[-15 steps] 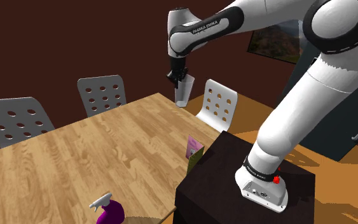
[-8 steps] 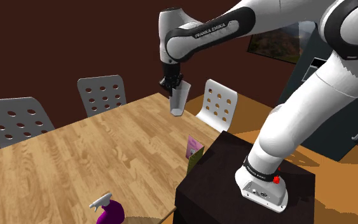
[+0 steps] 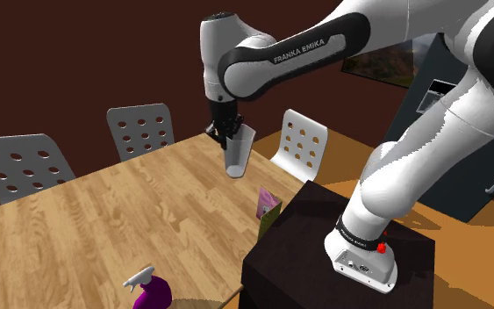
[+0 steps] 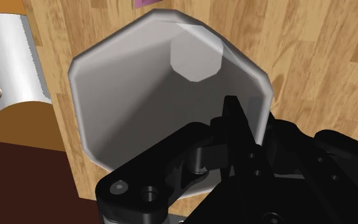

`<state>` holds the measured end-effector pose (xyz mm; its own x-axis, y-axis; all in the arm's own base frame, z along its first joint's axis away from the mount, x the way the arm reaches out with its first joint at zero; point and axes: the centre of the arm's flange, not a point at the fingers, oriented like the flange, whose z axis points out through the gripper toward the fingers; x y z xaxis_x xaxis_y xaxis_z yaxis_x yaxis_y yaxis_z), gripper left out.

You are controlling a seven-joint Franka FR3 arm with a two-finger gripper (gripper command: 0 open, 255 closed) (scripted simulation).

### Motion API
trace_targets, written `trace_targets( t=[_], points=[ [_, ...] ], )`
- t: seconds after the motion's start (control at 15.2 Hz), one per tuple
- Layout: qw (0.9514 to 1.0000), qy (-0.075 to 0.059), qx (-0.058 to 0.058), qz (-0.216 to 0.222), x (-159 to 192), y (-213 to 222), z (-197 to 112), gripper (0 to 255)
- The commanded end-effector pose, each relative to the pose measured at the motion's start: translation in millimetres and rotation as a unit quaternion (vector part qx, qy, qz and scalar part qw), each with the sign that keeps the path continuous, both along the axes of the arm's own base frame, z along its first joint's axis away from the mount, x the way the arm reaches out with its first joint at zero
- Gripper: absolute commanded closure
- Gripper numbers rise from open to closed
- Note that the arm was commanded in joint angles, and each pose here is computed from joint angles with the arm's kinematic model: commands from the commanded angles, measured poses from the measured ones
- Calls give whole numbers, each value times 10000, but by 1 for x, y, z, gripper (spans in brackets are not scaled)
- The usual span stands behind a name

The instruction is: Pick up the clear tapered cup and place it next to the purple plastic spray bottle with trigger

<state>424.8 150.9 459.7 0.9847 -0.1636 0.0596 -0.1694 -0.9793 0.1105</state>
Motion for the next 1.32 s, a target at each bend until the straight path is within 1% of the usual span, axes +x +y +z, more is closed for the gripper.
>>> trace_targets(
  t=[0.0,1.25],
  points=[
    [10000,-3,1,-6,-8,28,2,255],
    [10000,-3,1,-6,-95,263,2,255]
  ],
)
